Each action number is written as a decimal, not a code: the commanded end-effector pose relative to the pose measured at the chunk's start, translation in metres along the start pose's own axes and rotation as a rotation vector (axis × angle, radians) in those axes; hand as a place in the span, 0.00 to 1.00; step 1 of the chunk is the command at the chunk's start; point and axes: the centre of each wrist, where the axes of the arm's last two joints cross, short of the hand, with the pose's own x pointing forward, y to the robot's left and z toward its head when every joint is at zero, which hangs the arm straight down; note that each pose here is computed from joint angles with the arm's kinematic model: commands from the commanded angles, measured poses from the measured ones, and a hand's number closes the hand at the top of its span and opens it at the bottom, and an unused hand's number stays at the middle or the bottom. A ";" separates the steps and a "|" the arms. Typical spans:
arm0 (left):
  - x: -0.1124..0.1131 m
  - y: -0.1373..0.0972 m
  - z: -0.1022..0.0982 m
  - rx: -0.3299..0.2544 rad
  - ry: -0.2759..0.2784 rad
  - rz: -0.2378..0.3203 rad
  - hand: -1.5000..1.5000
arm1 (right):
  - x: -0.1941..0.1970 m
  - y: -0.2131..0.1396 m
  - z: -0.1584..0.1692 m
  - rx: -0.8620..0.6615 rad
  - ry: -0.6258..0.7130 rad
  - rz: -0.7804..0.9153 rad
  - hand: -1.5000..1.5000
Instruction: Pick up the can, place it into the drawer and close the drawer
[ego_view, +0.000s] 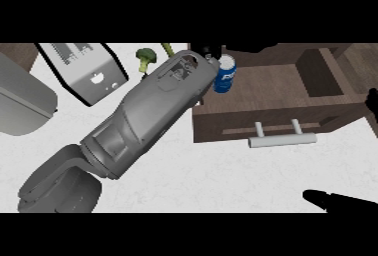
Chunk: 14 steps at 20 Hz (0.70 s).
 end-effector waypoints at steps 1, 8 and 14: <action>0.014 -0.003 -0.002 -0.006 -0.018 0.007 0.00 | -0.001 0.017 -0.014 0.041 0.002 0.189 0.00; 0.022 -0.009 0.003 -0.018 0.000 0.004 0.00 | -0.021 0.066 -0.029 0.151 0.018 0.379 0.00; 0.007 0.018 -0.003 -0.005 0.016 0.008 0.00 | -0.060 0.091 -0.044 0.143 0.084 0.495 0.00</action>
